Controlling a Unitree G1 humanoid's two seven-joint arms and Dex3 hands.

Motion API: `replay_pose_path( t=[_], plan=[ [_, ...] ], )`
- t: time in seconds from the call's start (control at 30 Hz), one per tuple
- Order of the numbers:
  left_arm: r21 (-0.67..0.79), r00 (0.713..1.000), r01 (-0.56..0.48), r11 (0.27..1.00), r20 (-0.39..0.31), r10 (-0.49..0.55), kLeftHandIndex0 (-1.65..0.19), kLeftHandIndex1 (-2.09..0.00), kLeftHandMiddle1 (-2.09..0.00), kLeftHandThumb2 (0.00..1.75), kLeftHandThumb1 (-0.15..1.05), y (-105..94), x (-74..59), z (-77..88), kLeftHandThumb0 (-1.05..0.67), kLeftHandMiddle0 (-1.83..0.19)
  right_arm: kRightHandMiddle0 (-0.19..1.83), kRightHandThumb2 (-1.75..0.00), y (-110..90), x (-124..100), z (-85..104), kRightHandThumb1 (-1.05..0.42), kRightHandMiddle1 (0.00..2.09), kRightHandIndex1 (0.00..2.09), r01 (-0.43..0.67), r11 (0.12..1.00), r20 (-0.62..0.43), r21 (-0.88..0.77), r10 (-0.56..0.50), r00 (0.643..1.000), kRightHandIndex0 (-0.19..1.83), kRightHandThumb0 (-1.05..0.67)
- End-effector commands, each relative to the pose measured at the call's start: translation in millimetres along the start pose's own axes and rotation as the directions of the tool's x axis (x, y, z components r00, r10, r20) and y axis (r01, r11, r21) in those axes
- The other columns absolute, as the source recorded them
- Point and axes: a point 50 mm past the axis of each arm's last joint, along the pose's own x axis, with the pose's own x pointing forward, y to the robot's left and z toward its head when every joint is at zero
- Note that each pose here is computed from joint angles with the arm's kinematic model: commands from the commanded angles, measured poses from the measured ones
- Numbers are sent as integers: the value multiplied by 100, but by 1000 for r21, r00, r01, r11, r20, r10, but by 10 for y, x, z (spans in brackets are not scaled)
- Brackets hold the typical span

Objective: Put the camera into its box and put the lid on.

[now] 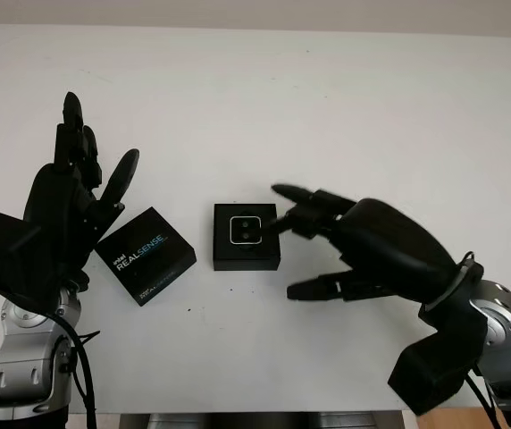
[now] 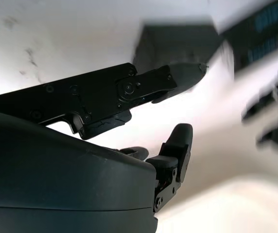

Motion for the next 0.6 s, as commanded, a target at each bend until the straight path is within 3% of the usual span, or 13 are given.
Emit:
replay_pose_path(
  t=[0.0, 0.13, 0.27, 0.37, 0.43, 0.57],
  plan=[
    [16, 1000, 3, 1000, 28, -3, 19, 0, 0, 32, 105, 26, 18, 50, -59, 19, 16, -14, -36, 74, -3, -105, 62, 10, 91, 993, -17, 70, -90, 996, 37, -58],
    [63, 999, 30, 998, 39, -33, 19, 0, 0, 32, 105, 49, 35, 103, -63, 19, 14, -15, -55, 195, -46, -105, 63, 10, 251, 949, -84, 192, -238, 968, 38, -59],
    [215, 992, 76, 974, 77, -95, 19, 0, 0, 35, 105, 124, 66, 207, -70, 19, 11, -19, -86, 274, -89, -105, 67, 11, 325, 904, -171, 277, -286, 943, 38, -61],
    [332, 981, 139, 933, 80, -175, 19, 0, 0, 39, 105, 229, 100, 295, -76, 19, -1, -21, -130, 313, -140, -105, 87, 10, 357, 852, -213, 384, -294, 932, 36, -59],
    [369, 968, 207, 906, 56, -244, 19, 0, 0, 37, 105, 312, 136, 361, -82, 19, -12, -23, -157, 319, -189, -105, 101, 9, 377, 807, -252, 454, -290, 923, 33, -59],
    [459, 917, 371, 807, -46, -395, 19, 0, 0, 17, 103, 467, 194, 544, -92, 19, -14, -28, -208, 310, -284, -105, 103, 11, 385, 798, -296, 464, -270, 916, 34, -64]
  ],
)
